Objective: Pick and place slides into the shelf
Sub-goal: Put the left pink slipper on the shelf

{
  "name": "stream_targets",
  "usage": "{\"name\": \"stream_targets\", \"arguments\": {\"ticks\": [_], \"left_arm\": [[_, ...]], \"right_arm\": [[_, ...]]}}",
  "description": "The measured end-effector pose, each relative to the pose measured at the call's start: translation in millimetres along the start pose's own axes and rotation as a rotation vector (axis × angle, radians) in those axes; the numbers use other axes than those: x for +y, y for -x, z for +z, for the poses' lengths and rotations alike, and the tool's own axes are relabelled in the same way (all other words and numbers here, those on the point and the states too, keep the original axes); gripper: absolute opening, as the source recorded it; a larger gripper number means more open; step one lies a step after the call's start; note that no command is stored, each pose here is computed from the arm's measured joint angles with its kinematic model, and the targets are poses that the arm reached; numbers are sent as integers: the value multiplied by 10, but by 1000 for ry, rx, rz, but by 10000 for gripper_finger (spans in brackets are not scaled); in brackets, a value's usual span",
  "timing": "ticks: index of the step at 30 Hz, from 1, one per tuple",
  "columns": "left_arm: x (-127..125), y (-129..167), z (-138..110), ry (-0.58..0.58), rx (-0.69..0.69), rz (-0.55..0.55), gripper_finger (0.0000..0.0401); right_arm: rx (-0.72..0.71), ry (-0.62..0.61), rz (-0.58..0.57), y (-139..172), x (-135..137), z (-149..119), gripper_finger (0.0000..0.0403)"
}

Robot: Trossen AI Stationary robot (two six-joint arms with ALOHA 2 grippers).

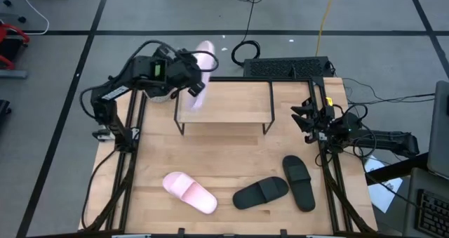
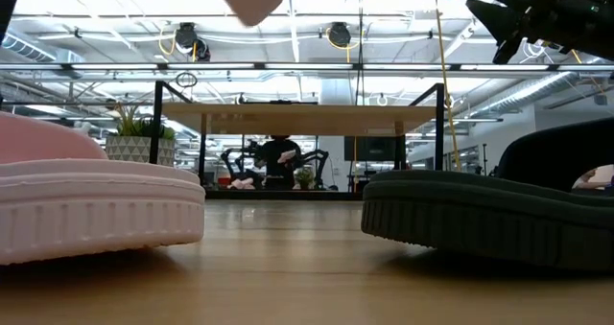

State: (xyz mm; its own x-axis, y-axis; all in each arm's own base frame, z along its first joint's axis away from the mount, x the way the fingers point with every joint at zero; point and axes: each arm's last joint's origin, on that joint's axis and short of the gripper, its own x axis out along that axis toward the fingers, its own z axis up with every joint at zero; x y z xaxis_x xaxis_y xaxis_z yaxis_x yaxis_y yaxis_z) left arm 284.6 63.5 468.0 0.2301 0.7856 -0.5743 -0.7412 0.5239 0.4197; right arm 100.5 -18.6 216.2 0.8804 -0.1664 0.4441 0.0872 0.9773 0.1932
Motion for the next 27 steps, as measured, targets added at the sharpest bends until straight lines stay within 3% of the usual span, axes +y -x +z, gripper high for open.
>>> {"name": "stream_targets", "arguments": {"ticks": [3,6,14,27], "left_arm": [[-90,-182,-7,-38,55,-24,0],[-231,-317,-14,-78,76,33,0],[-483,-679,-185,-186,213,48,0],[-393,-973,-277,-163,307,108,0]], "right_arm": [[4,0,2,-2,0,-4,141],[18,0,0,-4,-3,-19,141],[35,0,-2,-5,-6,-35,141],[81,22,-15,-2,-17,-80,141]]}}
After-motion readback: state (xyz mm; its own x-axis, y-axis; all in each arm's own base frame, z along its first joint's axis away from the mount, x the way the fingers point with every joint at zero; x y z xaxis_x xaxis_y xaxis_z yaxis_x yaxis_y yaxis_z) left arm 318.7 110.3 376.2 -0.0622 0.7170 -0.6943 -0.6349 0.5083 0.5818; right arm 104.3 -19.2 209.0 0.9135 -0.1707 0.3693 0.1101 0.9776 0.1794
